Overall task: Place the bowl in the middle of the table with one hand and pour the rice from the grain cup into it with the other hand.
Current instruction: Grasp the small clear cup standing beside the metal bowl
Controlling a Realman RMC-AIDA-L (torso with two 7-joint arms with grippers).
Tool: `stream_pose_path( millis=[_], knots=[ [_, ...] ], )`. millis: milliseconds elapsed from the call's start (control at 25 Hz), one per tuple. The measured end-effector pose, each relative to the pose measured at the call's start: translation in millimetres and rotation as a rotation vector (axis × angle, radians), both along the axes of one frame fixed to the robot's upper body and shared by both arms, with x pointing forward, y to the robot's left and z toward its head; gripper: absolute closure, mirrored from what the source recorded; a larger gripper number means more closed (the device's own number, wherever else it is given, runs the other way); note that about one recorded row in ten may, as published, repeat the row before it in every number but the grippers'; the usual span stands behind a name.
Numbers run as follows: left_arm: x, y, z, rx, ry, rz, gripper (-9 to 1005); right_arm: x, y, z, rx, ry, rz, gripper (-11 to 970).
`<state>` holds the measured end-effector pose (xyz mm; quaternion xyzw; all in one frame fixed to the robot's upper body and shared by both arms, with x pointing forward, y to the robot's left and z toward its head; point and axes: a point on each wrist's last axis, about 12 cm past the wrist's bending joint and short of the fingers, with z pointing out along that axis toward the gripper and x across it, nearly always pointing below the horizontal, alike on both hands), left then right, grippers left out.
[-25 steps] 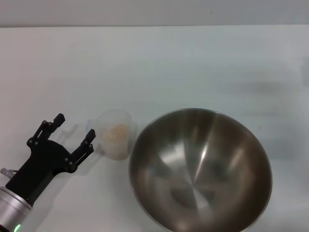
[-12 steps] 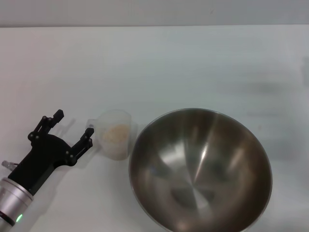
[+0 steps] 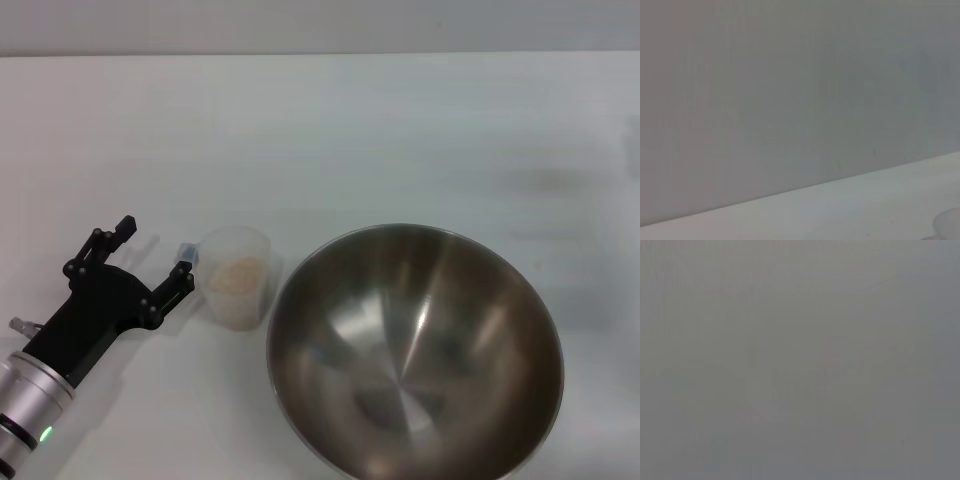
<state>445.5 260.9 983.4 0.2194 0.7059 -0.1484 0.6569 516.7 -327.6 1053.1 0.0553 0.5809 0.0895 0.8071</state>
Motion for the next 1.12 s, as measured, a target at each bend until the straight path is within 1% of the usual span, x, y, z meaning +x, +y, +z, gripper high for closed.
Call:
stream_pose_path(
  millis=[240,440,640,880,1120],
  knots=[
    [-3.9,-5,-0.2,0.023,-0.027,0.005,176,0.4,0,0.0,0.002,0.001,0.0,471],
    [-3.4,-7,0.2,0.026,-0.032,0.004,391,0.2,0,0.1,0.001,-0.001,0.0,471],
    [-2.8,-9,0.3,0.005,-0.021,0.003,635,0.1,0,0.1,0.0,-0.001,0.0,470],
    [0.3,-14,2.2,-0.019,-0.02,0.003,834,-1.1,-1,-0.3,-0.001,0.0,-0.002,468],
    [9.5,-18,11.8,-0.041,-0.085,0.028,934,-3.8,-1,0.4,-0.002,-0.014,-0.004,468]
  ],
)
